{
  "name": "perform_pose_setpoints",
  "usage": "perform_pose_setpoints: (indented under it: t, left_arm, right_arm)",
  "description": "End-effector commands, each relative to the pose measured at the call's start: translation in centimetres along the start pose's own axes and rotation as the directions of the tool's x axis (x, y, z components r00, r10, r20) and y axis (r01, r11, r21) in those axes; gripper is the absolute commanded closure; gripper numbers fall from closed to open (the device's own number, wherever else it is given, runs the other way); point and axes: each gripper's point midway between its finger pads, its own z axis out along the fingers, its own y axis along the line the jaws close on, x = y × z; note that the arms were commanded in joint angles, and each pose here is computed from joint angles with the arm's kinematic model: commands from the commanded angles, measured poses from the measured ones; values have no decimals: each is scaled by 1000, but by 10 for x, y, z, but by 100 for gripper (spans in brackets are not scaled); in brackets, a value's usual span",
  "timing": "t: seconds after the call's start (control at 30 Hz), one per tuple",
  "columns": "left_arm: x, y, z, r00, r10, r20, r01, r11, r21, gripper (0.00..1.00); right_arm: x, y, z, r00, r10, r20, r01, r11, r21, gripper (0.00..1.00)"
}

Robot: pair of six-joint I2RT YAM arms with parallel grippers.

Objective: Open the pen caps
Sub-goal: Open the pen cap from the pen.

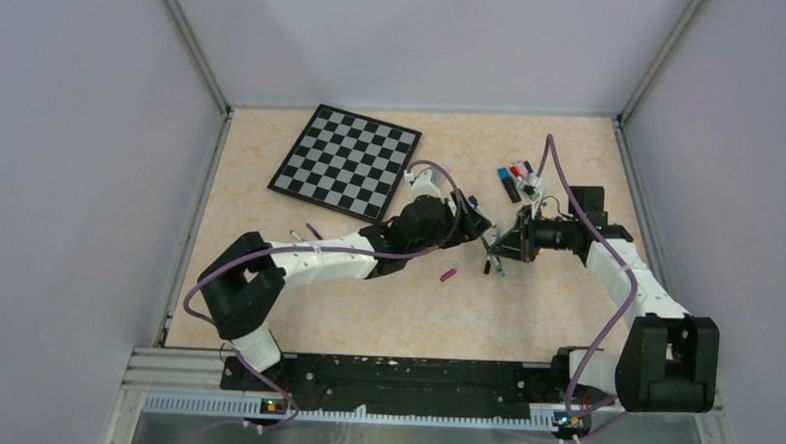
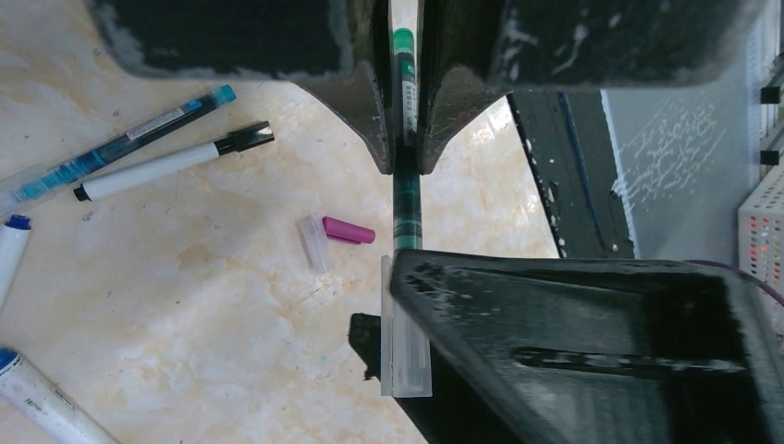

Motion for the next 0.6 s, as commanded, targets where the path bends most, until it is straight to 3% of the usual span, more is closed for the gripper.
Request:
perform_pose_setpoints:
  t: [0.0, 0.43, 0.57]
  left_arm:
    - [-2, 0, 10, 1000, -15, 15, 16, 997, -75, 27]
    - [0, 0, 16, 999, -30, 27, 33, 993, -111, 63]
    - [1, 0, 15, 999, -32, 19, 34, 994, -105, 82]
  right_arm:
    - [-8, 6, 0, 996, -90, 19, 90, 996, -5, 100]
    - [-2, 6, 4, 995, -104, -7, 104, 995, 0, 100]
    - [-1, 7, 6, 994, -108, -13, 108, 994, -2, 100]
